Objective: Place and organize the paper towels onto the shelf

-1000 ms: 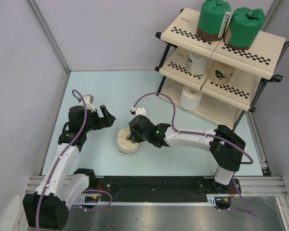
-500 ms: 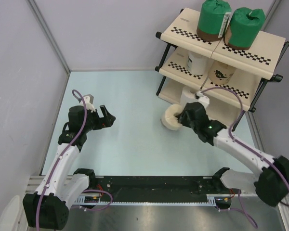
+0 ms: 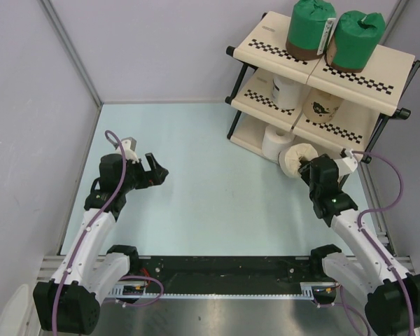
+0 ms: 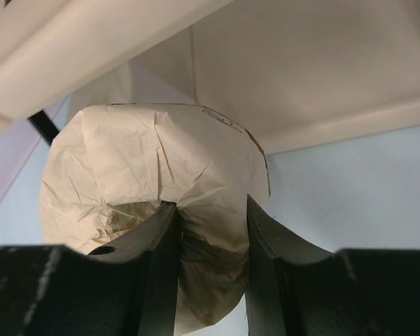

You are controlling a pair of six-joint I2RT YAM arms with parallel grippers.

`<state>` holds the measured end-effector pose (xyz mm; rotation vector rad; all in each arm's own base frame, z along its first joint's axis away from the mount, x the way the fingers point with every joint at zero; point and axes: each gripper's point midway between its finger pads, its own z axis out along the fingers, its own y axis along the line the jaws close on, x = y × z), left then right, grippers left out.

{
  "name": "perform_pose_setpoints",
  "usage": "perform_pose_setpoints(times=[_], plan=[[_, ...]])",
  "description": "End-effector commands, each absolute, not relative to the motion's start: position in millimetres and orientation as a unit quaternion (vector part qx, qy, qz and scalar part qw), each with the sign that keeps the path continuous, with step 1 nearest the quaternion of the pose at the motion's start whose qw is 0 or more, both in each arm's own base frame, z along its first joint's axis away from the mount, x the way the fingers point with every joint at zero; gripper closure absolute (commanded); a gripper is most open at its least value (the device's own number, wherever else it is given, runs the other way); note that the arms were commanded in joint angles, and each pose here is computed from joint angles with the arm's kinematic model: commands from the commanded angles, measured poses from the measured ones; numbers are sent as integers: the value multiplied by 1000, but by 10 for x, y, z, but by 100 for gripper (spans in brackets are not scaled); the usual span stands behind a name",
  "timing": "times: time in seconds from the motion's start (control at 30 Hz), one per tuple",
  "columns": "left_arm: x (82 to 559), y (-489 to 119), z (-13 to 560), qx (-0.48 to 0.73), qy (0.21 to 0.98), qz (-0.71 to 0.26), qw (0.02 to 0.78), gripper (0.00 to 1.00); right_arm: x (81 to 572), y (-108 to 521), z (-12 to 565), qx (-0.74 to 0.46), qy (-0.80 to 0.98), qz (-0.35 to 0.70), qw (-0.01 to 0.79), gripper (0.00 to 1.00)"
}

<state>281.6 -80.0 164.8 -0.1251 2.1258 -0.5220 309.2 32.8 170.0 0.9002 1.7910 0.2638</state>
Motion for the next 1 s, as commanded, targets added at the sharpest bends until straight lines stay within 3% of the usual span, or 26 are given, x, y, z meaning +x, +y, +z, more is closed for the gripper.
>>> perform_pose_setpoints(times=[0.0,0.73,0.9,0.97], plan=[[2838,-833,1719,-52,853,-228,466,0,3238,78,1986,453,665,119,582,94],[2850,-850,1689,-52,855,-232,461,0,3573,-183,1773,525,599,105,595,91],[2846,-858,1690,-51,855,-234,460,0,3599,-201,1765,520,602,99,598,79],[2849,-853,1686,-51,855,-233,460,0,3615,-200,1749,517,606,101,596,64]])
